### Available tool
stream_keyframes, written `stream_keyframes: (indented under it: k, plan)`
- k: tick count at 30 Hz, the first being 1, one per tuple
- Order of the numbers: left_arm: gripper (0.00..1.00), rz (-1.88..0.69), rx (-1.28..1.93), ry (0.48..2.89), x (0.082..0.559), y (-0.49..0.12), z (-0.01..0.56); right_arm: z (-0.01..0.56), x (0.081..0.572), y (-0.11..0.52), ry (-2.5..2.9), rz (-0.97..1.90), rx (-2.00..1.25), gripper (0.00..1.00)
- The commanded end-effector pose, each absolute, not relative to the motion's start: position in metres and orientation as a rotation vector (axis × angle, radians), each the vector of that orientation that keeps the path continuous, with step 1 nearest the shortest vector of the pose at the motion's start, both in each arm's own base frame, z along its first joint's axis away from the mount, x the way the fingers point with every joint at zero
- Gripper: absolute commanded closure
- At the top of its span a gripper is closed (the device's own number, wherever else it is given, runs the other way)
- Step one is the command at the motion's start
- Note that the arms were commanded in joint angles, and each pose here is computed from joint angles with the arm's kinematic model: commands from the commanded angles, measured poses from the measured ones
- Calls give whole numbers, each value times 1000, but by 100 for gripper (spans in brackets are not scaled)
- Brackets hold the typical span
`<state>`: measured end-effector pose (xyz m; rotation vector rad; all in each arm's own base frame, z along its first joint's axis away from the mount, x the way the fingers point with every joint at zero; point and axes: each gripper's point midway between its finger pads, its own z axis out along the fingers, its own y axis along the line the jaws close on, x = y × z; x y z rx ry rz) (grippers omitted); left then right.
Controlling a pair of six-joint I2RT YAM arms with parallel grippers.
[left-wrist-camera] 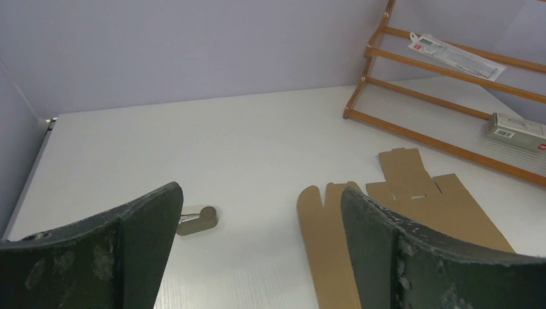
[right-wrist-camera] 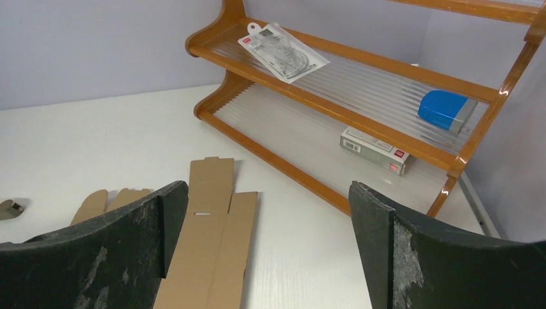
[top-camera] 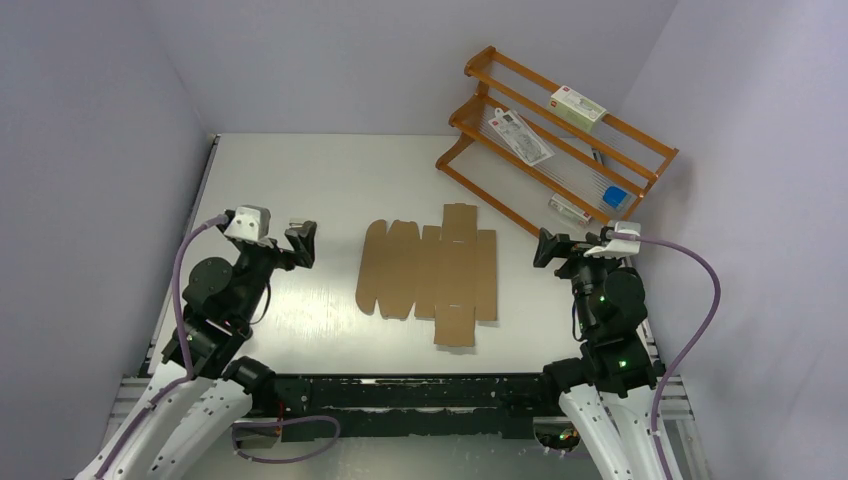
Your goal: Fold the paper box
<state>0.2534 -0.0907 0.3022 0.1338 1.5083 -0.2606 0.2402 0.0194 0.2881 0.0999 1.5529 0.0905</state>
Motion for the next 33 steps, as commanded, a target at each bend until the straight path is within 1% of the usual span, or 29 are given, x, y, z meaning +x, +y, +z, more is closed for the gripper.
stream_keyframes:
  k: [1, 13, 18, 22, 33]
  plan:
    - [3, -303, 152, 1488, 254, -100, 306, 301, 238, 19, 1517, 92, 90, 0]
    - [3, -334, 178, 1528, 259, -110, 297, 300, 239, 21, 1536, 124, 125, 0]
    - [3, -399, 215, 1638, 266, -129, 286, 292, 245, 29, 1630, 188, 184, 0]
    - [3, -476, 256, 1787, 273, -152, 258, 268, 252, 48, 1730, 285, 174, 0]
    - [3, -745, 323, 2211, 288, -221, 152, 176, 261, 87, 1979, 476, 173, 0]
